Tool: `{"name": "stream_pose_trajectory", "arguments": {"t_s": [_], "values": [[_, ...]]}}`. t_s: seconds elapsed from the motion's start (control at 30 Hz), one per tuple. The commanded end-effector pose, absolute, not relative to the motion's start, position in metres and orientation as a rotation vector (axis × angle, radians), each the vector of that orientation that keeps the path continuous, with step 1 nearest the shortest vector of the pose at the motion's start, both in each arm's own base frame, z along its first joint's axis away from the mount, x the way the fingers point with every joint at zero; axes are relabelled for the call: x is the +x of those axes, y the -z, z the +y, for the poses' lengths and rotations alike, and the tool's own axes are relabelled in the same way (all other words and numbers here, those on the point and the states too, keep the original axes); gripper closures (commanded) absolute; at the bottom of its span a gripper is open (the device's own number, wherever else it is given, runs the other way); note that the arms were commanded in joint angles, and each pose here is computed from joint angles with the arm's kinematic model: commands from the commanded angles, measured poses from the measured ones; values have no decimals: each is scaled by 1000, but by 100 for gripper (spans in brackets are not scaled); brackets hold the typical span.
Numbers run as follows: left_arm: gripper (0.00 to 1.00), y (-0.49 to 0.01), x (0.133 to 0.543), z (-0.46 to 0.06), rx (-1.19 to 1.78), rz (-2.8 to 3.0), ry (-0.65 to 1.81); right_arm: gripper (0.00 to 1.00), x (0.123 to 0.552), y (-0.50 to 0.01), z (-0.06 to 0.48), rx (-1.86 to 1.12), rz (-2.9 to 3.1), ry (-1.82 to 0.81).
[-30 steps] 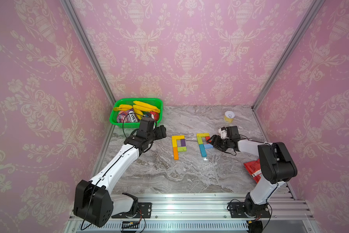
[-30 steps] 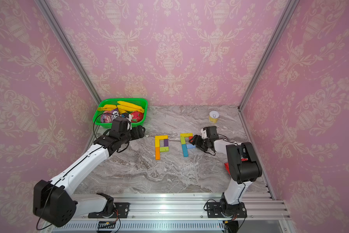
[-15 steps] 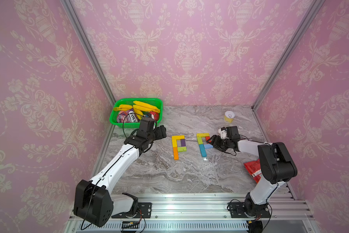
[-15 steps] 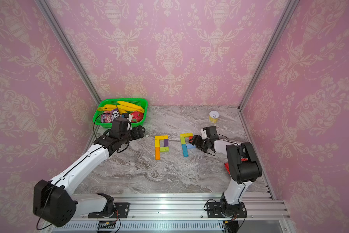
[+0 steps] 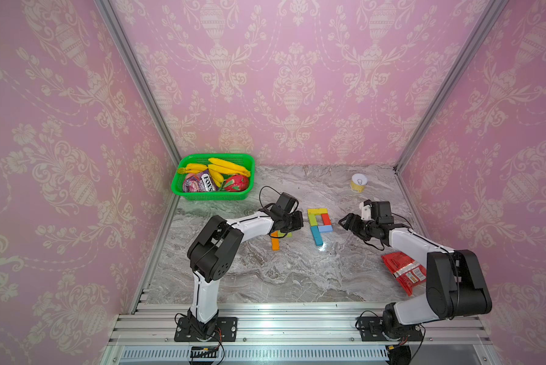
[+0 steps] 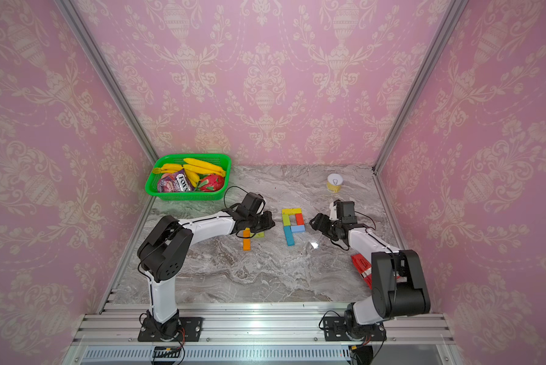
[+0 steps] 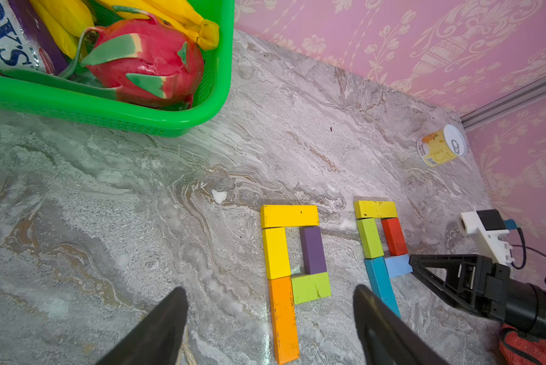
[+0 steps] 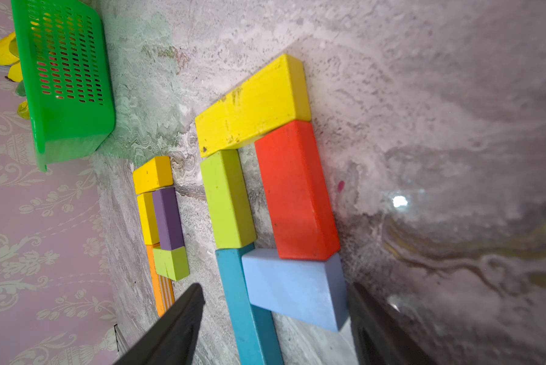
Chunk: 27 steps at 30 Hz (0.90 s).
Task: Assemble the letter p with building blocks
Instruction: Adjust the building block at the center of the board.
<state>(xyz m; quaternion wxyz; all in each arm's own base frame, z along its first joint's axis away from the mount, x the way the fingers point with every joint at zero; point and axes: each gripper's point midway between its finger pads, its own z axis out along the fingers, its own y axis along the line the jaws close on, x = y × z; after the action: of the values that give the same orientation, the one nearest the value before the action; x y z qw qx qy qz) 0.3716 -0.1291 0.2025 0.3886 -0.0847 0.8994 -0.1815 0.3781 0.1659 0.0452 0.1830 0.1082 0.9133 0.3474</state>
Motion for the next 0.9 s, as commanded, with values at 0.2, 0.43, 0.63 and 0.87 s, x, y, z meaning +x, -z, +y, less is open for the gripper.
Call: {"name": "stream_pose_trajectory", "arguments": {"t_s": [0.2,0.43,0.63,0.87], "values": [[17,-181,369,-151,-252,2343,628,23,358,-48,144,333,2605,-804],[30,-130,351,-266,-14,2506,868,24,352,-63,129,350,2546,-737],[61,-75,364,-316,-108,2622,946,24,352,-72,116,335,2526,-714],[92,-68,380,-340,-120,2623,972,24,349,-75,104,339,2515,-756]]}}
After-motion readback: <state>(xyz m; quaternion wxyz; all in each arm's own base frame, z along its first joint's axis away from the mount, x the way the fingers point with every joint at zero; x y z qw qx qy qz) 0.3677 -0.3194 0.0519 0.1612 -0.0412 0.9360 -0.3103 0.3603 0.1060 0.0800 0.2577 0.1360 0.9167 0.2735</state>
